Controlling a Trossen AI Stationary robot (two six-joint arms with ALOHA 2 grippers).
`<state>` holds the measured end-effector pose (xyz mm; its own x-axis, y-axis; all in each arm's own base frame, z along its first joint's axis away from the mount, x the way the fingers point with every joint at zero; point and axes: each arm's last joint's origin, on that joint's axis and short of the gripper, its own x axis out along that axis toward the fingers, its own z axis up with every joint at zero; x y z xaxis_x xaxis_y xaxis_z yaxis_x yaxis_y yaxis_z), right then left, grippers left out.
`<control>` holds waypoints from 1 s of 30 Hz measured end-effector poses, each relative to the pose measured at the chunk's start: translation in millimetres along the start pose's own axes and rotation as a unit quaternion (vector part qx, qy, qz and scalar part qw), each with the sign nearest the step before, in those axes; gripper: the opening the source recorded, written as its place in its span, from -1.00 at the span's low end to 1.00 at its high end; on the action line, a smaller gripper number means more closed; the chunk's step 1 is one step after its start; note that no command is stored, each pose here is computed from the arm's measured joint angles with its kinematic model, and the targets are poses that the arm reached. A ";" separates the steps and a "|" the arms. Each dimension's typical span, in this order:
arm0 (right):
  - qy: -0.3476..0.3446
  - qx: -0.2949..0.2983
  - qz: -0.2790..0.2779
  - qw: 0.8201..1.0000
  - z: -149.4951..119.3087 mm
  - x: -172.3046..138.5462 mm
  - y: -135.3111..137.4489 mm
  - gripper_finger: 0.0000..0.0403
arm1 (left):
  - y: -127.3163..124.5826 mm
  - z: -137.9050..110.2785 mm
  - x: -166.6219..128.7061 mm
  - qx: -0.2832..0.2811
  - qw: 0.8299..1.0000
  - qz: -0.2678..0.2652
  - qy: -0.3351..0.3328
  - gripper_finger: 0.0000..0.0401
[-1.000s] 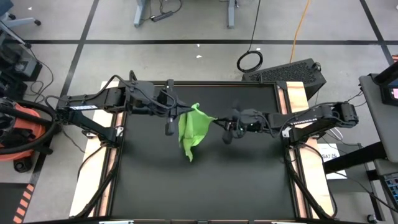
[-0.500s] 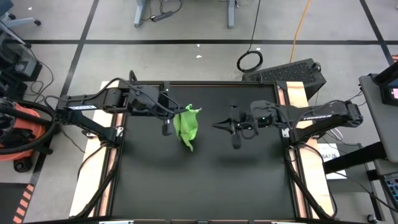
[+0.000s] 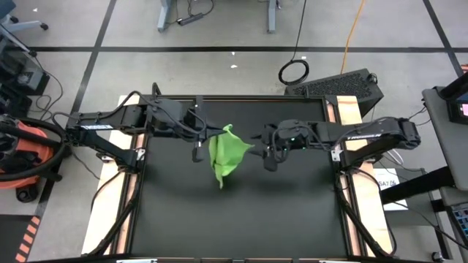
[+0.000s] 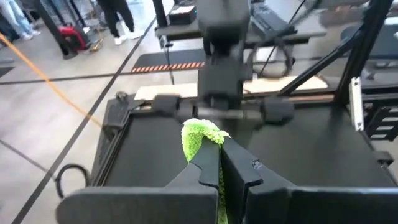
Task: Roll towel
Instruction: Fold the green microfiber cloth
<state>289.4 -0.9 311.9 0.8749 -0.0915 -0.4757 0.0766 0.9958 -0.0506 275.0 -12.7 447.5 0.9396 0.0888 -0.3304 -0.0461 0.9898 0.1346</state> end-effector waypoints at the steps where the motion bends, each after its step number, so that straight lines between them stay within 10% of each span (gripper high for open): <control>1: 0.008 -0.001 0.000 1.000 -2.1 4.8 0.5 0.23 | -0.2 0.7 0.0 -0.002 1.000 -0.005 -0.004 -1.00; 6: 0.026 -0.003 -0.002 1.000 -9.6 25.6 2.7 0.09 | -0.3 2.4 0.1 -0.005 1.000 -0.007 -0.013 -1.00; 12: 0.002 -0.014 0.001 1.000 -4.9 25.8 5.5 -0.89 | -0.4 0.9 0.1 -0.008 1.000 -0.008 -0.005 -1.00; 19: 0.031 0.003 0.008 0.999 -8.9 17.7 4.5 -0.99 | -0.5 -0.2 0.1 -0.013 1.000 -0.008 0.000 -1.00; 30: -0.072 0.048 0.314 0.946 52.0 -42.3 22.2 -1.00 | -1.7 -3.3 -21.9 0.041 0.993 0.046 0.096 -1.00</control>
<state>279.0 25.5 376.5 0.8182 0.5127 -0.2603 -0.4424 0.8505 0.2846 253.5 -15.9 451.3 0.8502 0.2050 -0.4849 -0.0927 0.9650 0.2454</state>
